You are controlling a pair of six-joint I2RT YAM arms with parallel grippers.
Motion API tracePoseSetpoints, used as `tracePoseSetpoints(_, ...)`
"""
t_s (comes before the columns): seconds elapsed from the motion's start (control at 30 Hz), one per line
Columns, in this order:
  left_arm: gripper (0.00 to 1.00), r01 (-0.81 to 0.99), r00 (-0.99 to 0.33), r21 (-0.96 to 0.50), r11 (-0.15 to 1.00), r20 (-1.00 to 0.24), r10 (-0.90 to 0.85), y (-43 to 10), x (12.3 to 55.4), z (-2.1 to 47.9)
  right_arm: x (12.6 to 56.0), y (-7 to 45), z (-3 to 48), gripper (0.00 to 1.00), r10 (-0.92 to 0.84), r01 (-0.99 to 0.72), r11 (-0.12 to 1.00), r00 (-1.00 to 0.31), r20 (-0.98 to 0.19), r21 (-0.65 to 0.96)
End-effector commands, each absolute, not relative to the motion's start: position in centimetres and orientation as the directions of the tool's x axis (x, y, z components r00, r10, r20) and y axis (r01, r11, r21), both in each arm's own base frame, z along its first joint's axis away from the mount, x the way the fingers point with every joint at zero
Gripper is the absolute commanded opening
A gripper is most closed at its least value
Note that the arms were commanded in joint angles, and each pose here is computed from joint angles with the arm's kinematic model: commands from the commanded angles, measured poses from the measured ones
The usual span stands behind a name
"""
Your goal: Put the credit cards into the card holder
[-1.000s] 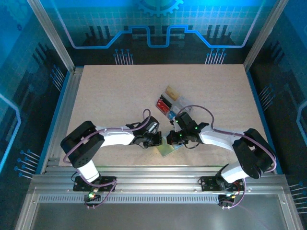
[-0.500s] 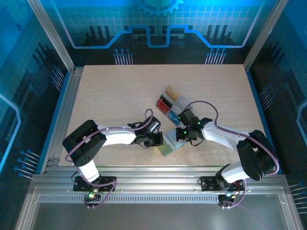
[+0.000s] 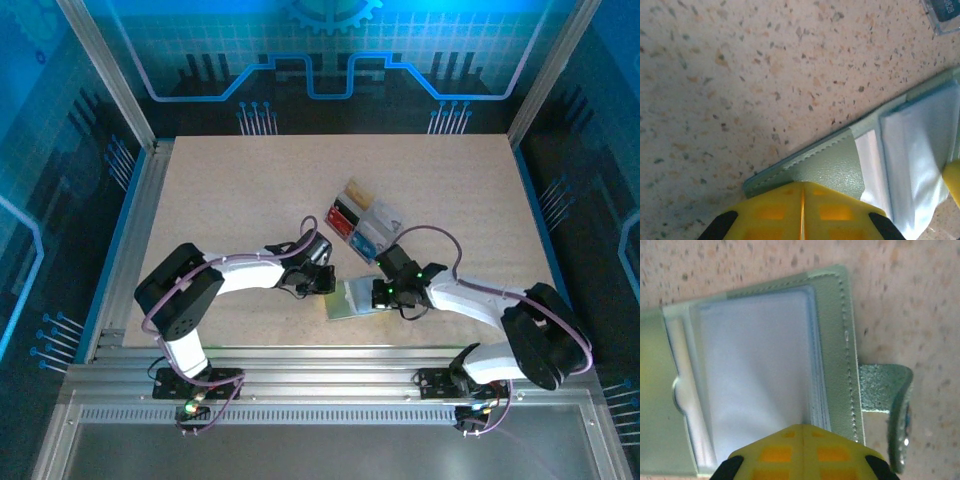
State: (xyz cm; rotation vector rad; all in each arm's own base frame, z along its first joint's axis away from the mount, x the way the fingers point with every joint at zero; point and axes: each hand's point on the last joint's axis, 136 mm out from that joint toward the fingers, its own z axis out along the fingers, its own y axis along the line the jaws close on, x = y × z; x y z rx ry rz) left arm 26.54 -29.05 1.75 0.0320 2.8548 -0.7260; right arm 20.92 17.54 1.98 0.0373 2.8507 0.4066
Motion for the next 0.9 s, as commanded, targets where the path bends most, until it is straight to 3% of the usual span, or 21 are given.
tracePoseSetpoints(0.0, 0.09, 0.082, -0.986, -0.411, 0.908, -0.167, 0.014, -28.0, 26.4, 0.4, 19.6, 16.8, 2.0, 0.07, 0.1, 0.04, 0.97, -0.965, -0.243, 0.242)
tracePoseSetpoints(0.23, 0.09, 0.092, -0.987, -0.465, 0.881, -0.162, 0.017, -28.6, 25.7, 0.3, 21.9, 16.4, 5.8, 0.35, -0.023, -0.068, 0.991, -0.932, -0.361, 0.113)
tracePoseSetpoints(0.43, 0.09, 0.099, -0.987, -0.473, 0.876, -0.16, 0.025, -28.6, 25.3, 0.1, 23.4, 18.2, 6.2, 0.28, -0.157, -0.195, 0.978, -0.923, -0.351, 0.075)
tracePoseSetpoints(0.87, 0.09, 0.097, -0.988, -0.483, 0.87, -0.152, 0.026, -28.6, 24.9, -0.3, 24.6, 20.1, 2.4, 0.31, -0.241, -0.258, 0.966, -0.937, -0.254, 0.034)
